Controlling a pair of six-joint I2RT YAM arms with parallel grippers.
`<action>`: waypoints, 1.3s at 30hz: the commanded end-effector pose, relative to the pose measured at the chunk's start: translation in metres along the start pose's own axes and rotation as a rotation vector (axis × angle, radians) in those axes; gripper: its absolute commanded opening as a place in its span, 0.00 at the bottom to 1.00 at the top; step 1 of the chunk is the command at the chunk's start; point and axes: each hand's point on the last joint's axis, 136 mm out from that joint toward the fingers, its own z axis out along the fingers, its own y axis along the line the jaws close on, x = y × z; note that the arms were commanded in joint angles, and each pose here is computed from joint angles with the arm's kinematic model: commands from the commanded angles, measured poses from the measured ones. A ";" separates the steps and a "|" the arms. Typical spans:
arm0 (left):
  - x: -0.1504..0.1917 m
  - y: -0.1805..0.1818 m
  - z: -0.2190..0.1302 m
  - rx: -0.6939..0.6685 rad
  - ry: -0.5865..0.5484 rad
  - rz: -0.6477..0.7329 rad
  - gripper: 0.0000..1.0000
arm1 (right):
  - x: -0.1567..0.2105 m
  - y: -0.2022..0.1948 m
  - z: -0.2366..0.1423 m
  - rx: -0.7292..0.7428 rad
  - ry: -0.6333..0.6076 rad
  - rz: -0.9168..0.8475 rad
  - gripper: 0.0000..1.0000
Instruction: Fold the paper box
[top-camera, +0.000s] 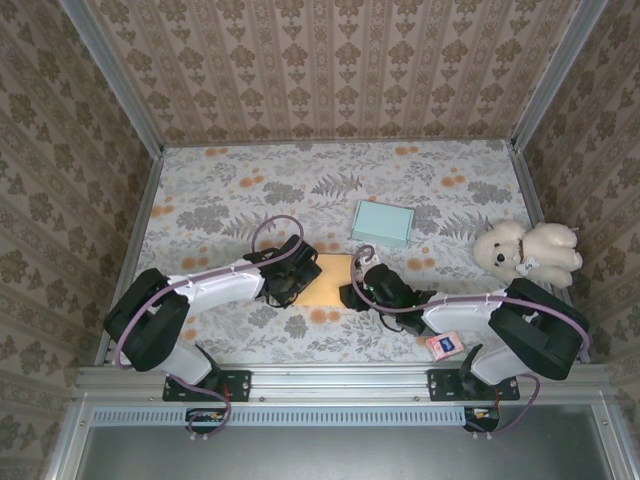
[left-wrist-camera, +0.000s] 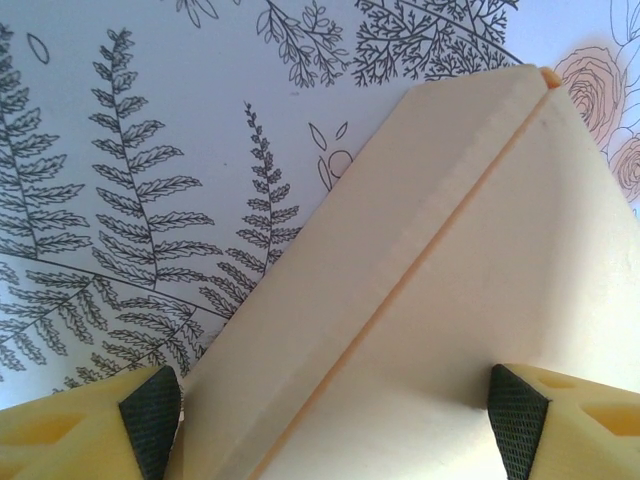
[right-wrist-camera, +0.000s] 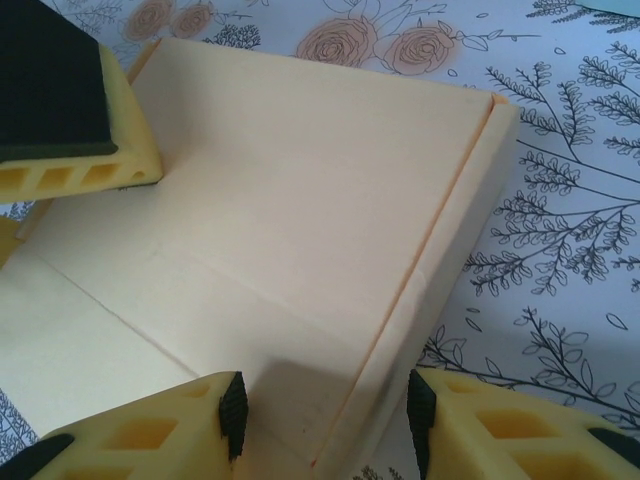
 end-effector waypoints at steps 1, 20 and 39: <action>0.002 0.044 0.008 -0.149 -0.003 -0.013 0.81 | 0.004 0.000 -0.009 -0.004 0.004 -0.001 0.49; 0.001 0.047 0.006 -0.149 -0.011 -0.009 0.81 | 0.015 0.021 -0.024 -0.021 0.010 -0.031 0.49; 0.001 0.044 0.005 -0.137 -0.013 -0.010 0.80 | 0.025 0.022 -0.025 -0.052 0.025 0.044 0.54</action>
